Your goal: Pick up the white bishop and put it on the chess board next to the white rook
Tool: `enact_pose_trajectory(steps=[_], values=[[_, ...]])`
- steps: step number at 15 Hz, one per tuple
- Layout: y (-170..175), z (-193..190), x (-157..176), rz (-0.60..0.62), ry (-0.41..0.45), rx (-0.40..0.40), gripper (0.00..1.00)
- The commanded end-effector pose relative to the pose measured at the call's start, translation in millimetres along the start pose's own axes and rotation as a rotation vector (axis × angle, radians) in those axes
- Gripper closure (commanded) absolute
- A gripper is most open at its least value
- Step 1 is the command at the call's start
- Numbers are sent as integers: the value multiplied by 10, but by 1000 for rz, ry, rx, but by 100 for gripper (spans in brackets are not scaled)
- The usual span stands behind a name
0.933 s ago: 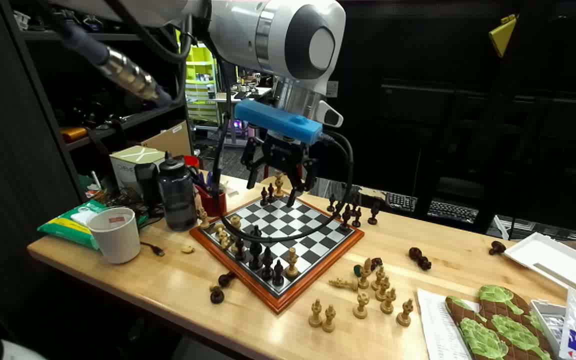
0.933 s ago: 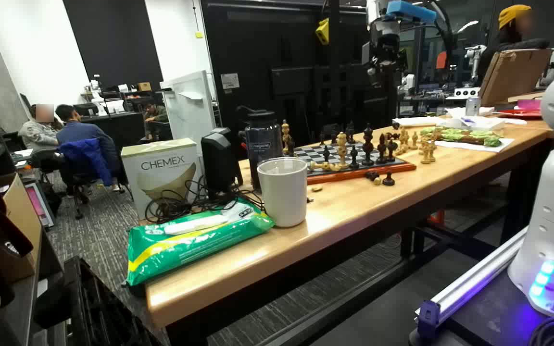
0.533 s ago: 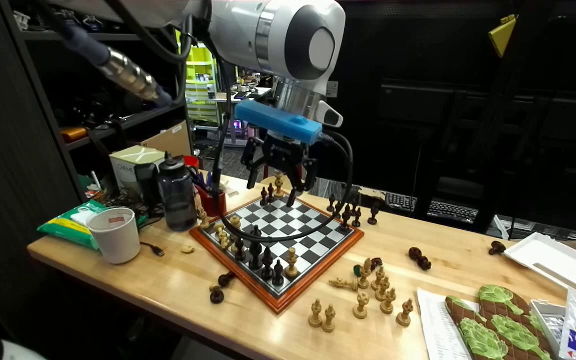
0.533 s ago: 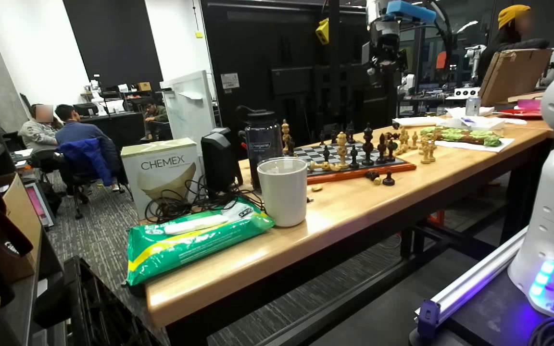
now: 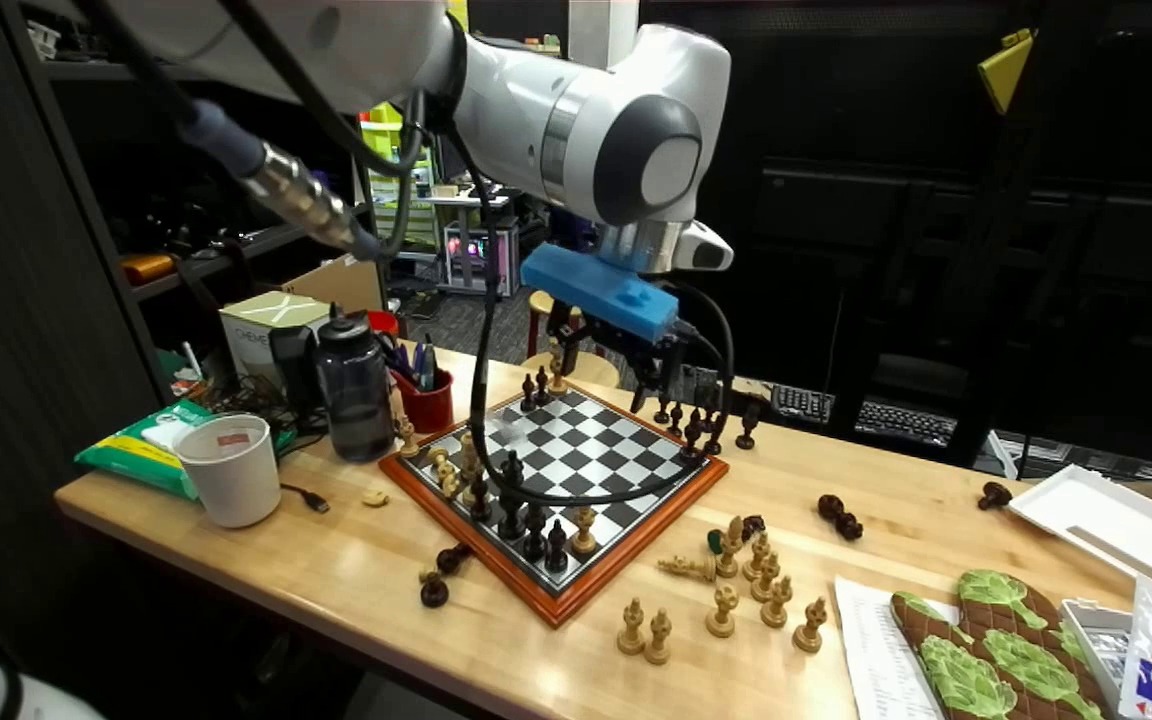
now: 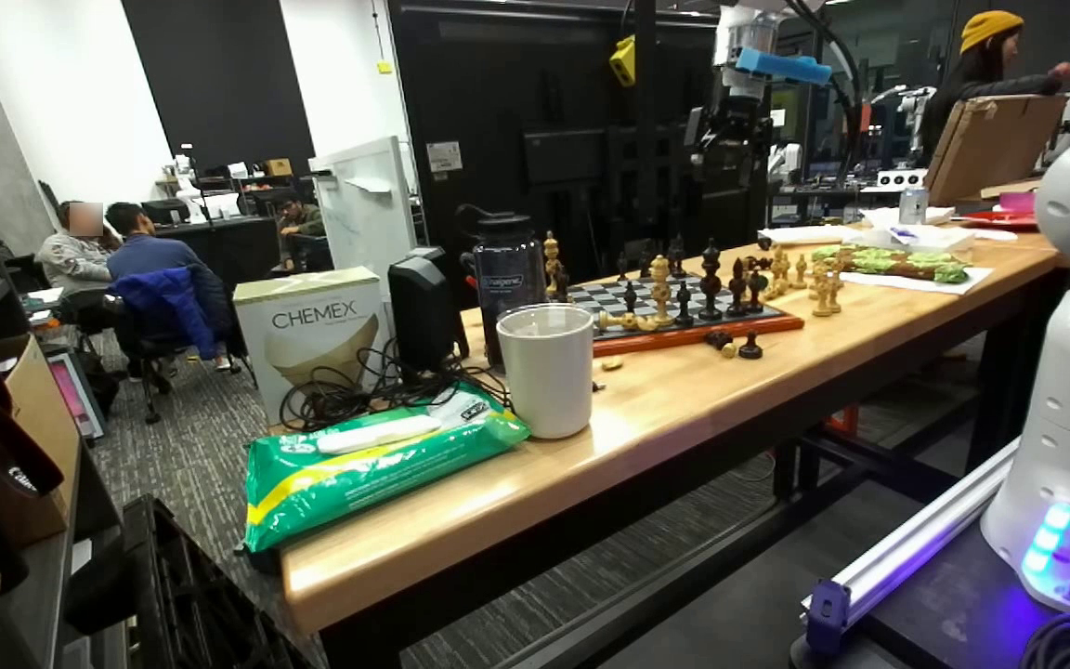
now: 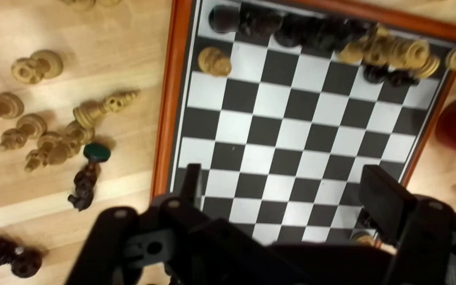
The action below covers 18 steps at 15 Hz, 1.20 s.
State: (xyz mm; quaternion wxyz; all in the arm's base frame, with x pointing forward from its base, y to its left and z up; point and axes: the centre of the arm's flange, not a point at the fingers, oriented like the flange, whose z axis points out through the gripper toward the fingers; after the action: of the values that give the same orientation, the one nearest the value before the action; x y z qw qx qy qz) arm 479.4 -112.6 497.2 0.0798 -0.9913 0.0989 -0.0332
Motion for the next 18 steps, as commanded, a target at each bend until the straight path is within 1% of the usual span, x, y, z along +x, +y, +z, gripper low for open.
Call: enact_pose_trajectory(steps=[1, 5, 8, 9, 10, 17, 18], values=[[296, 145, 123, 83, 193, -8, 0], [605, 110, 207, 181, 403, -100, 0], [781, 70, 186, 270, 528, -187, 0], [797, 58, 164, 298, 543, -193, 0], [811, 53, 255, 242, 506, -157, 0], [818, 89, 256, 246, 506, -161, 0], [833, 97, 250, 265, 502, -185, 0]])
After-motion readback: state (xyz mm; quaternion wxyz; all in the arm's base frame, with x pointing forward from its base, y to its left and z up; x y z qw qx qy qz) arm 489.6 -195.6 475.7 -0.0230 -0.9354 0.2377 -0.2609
